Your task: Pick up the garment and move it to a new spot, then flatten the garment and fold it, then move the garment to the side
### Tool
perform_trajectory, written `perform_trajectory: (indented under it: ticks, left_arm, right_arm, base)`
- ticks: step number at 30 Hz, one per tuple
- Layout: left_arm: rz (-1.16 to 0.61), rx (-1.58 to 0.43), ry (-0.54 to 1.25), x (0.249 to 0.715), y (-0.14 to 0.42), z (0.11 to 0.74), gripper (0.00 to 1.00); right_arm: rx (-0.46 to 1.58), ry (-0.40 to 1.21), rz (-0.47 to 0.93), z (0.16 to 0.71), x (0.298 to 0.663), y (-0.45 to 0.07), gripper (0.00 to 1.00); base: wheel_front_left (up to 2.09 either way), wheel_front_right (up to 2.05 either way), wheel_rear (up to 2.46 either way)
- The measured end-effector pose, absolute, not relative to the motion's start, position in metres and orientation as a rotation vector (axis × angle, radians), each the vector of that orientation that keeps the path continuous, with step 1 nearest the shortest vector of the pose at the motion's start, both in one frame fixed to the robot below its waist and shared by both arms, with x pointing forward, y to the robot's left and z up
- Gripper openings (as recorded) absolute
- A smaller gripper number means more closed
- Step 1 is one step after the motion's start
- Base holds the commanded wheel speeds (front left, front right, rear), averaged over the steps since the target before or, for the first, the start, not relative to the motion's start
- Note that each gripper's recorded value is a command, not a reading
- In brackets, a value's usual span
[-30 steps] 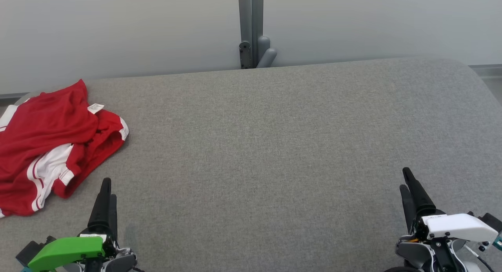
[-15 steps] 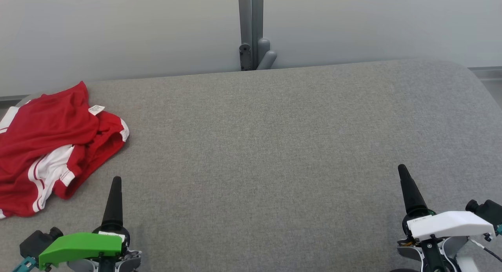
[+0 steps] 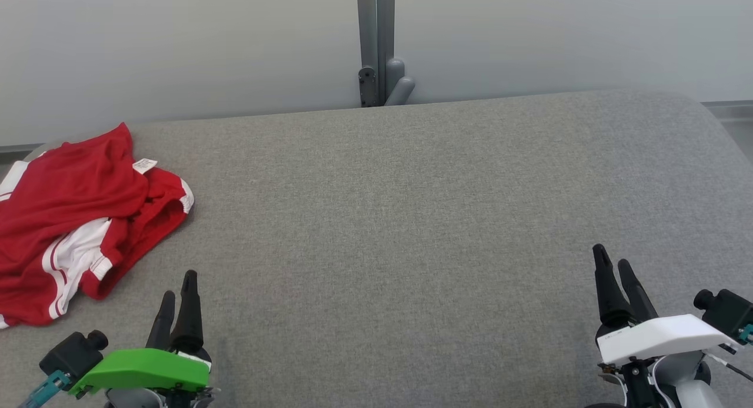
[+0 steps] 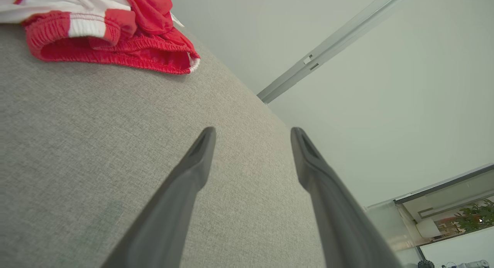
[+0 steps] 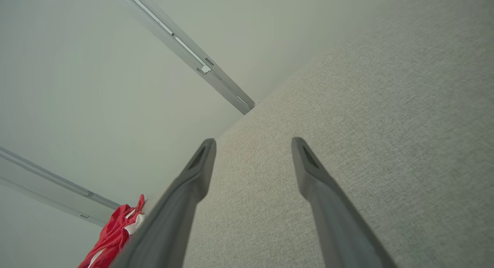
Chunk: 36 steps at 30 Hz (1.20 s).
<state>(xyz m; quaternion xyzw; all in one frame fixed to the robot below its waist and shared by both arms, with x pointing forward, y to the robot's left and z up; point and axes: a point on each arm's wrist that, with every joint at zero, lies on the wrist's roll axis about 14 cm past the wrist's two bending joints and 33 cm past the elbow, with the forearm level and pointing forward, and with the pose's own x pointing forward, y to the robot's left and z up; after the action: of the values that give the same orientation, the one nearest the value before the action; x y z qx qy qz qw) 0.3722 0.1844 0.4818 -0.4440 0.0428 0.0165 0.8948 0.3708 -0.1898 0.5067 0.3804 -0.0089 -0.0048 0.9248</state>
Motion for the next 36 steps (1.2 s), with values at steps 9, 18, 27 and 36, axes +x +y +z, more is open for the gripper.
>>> perform_trajectory:
  ticks: [9, 18, 27, 36]
  left_arm:
    - [0.005, -0.739, 0.105, 0.37, 0.182, 0.477, 1.0]
    - [-0.029, -0.585, 0.073, 0.371, 0.178, 0.484, 1.0]
    - [-0.056, -0.471, 0.05, 0.37, 0.176, 0.488, 1.0]
    - [-0.088, -0.372, 0.048, 0.368, 0.17, 0.485, 1.0]
  right_arm:
    - [0.636, -0.027, -0.002, 0.508, 0.37, -0.19, 1.0]
    - [0.505, -0.016, -0.01, 0.501, 0.367, -0.193, 1.0]
    - [0.402, -0.024, -0.008, 0.501, 0.366, -0.195, 1.0]
    - [0.303, -0.03, -0.002, 0.502, 0.365, -0.197, 1.0]
  base:
    - [0.0, 0.0, 0.0]
    - [0.0, 0.0, 0.0]
    - [0.0, 0.0, 0.0]
    - [0.0, 0.0, 0.0]
